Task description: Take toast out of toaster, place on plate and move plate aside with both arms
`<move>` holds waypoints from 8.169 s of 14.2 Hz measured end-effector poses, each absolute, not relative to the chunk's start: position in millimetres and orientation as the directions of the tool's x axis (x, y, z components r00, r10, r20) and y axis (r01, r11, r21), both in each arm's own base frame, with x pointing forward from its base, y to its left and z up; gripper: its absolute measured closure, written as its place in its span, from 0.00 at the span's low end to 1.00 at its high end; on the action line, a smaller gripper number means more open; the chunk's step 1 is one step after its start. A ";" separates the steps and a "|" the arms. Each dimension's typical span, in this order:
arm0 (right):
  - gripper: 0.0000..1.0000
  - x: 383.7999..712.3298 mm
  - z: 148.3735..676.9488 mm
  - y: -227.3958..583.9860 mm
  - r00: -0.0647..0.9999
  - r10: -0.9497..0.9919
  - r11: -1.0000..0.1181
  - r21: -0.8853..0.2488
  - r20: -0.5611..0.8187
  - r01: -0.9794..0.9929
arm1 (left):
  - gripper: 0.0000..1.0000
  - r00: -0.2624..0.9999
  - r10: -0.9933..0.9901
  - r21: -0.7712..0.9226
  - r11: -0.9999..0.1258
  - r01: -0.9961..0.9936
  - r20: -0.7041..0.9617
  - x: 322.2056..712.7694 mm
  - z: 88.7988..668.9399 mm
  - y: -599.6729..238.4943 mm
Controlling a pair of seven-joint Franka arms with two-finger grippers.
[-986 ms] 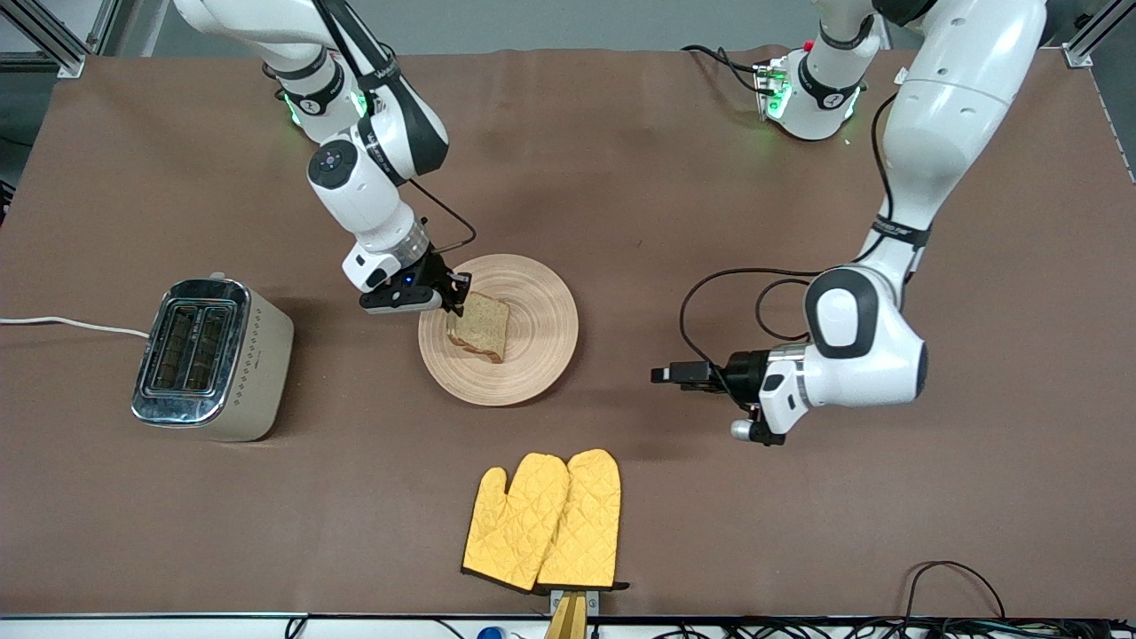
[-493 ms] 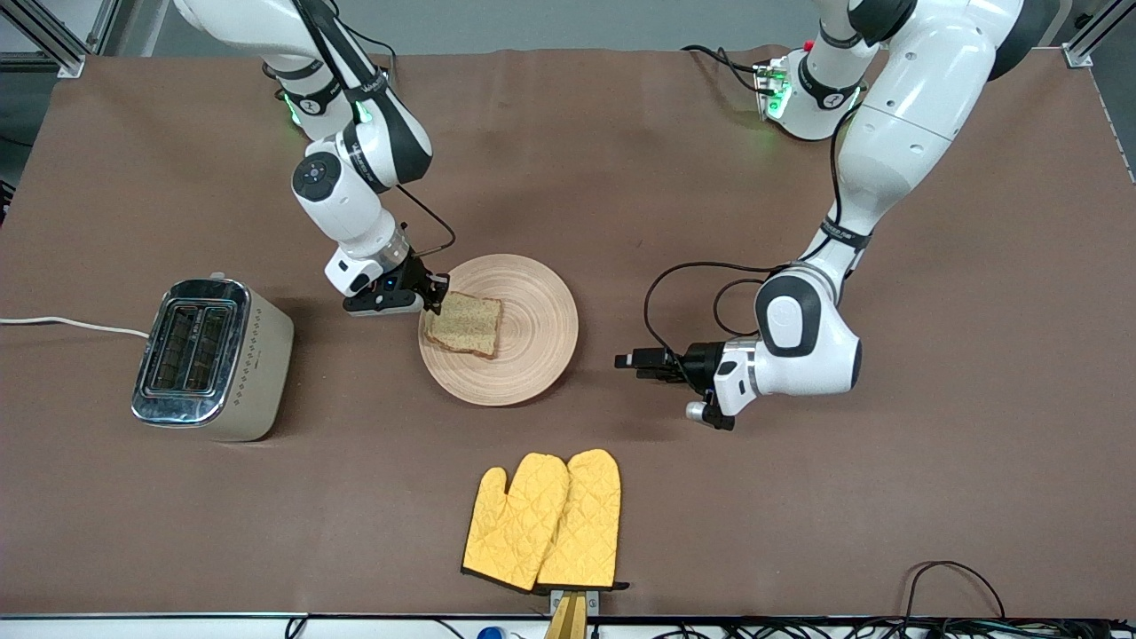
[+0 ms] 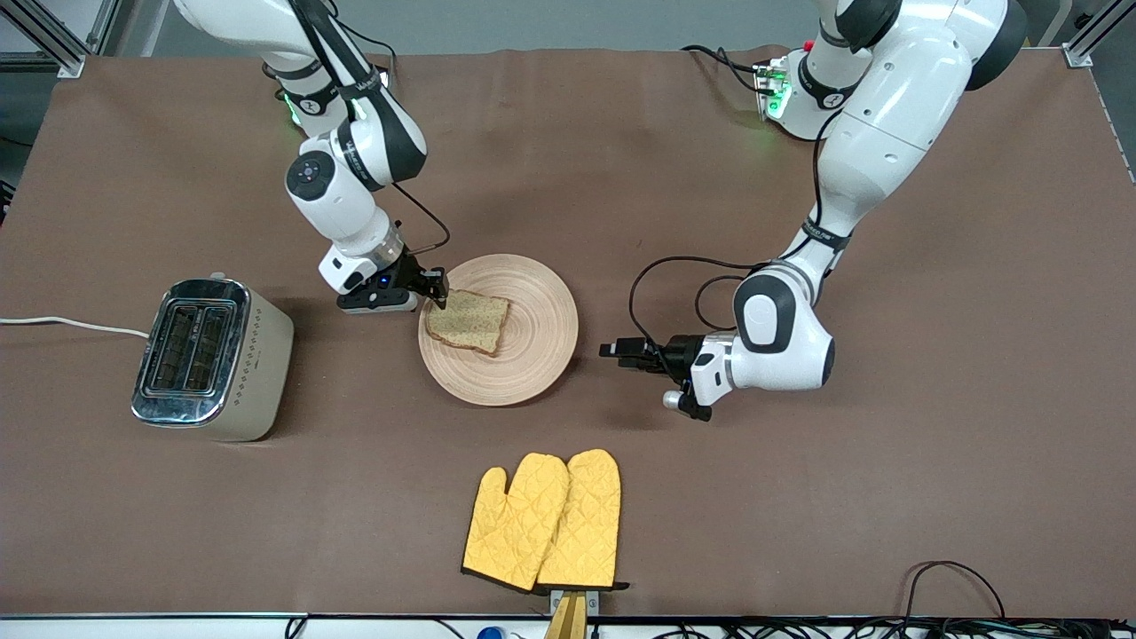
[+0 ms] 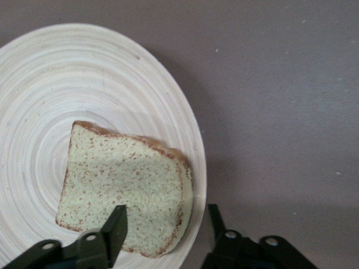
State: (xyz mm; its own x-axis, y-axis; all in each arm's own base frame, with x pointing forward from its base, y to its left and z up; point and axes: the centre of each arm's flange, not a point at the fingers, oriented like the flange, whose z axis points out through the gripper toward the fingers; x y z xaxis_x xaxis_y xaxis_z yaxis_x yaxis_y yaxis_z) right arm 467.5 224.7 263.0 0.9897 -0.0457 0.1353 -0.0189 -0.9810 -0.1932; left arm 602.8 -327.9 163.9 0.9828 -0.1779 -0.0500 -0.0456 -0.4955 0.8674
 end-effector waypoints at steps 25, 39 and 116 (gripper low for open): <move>0.00 536.4 633.7 -28.3 0.999 0.017 -0.999 -0.032 0.030 0.018 | 0.91 0.990 -0.140 0.852 -0.515 -0.092 0.023 578.0 146.2 -386.8; 0.00 535.4 641.8 -27.2 0.999 0.033 -0.999 0.011 0.009 0.033 | 0.91 0.994 0.062 0.865 -0.500 -0.045 0.087 688.3 262.2 -176.2; 0.00 535.0 646.9 -18.7 0.999 0.049 -0.999 0.011 0.013 0.049 | 0.00 0.978 -0.208 -0.083 -0.974 -0.209 -0.025 543.9 656.5 -111.2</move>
